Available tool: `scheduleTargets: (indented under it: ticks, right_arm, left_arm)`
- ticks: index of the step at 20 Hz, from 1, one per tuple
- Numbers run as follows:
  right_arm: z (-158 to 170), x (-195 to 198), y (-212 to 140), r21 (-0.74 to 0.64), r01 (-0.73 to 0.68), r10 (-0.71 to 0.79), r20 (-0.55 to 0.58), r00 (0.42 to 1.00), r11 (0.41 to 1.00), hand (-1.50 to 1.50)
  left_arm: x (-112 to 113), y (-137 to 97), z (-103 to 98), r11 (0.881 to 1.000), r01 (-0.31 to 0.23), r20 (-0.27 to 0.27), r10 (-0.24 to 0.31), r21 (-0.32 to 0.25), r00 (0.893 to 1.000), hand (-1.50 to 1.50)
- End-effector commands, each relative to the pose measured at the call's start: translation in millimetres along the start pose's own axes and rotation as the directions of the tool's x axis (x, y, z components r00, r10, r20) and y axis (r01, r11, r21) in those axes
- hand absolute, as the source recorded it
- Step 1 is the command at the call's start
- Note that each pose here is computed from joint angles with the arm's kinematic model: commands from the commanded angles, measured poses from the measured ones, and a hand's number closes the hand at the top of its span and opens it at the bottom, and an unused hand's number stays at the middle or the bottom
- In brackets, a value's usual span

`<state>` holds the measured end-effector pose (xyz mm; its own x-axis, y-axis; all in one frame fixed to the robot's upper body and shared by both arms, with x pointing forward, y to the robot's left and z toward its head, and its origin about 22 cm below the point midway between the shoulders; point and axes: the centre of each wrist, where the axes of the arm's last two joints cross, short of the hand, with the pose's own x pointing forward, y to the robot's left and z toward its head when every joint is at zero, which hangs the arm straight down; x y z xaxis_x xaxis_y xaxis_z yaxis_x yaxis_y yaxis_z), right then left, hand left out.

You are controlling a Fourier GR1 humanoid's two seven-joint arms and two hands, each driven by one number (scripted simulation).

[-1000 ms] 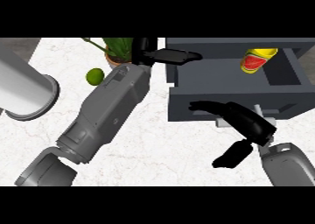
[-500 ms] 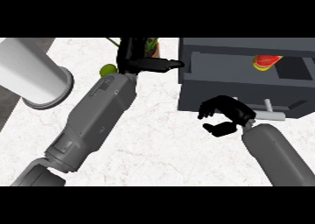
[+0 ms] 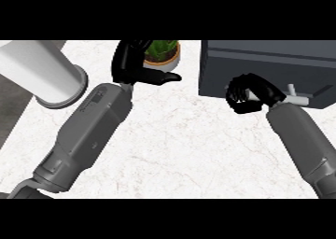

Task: Pick up the cup, place it into the drawer and close the drawer

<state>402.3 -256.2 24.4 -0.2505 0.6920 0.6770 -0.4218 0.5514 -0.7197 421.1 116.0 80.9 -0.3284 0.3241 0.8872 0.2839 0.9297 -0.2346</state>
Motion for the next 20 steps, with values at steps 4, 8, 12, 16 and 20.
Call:
scheduleTargets:
  ticks: [4,8,12,16,20]
  right_arm:
    - [-5.9,7.5,-63.7,-0.196,0.033,-0.036,-0.012,0.999,0.980,1.50]
    - [-4.9,15.2,-85.6,-0.229,0.079,-0.083,-0.009,0.997,0.970,1.50]
    - [6.3,12.2,-104.3,-0.241,0.089,-0.091,0.006,0.996,0.966,1.50]
    - [11.1,16.0,-116.4,-0.239,0.092,-0.089,0.025,0.996,0.967,1.50]
    - [13.5,18.1,-121.0,-0.237,0.123,-0.115,0.045,0.992,0.964,1.50]
  left_arm:
    - [6.7,30.6,9.1,0.999,0.029,-0.034,-0.028,0.023,0.999,-1.50]
    - [3.1,32.8,16.1,1.000,-0.002,-0.048,0.002,-0.003,0.999,-1.50]
    - [2.3,41.9,22.7,1.000,0.006,-0.042,-0.006,-0.008,0.999,-1.50]
    - [2.0,41.5,24.2,1.000,-0.012,-0.049,0.011,-0.020,0.999,-1.50]
    - [2.5,45.3,26.6,0.999,-0.025,-0.056,0.023,-0.027,0.998,-1.50]
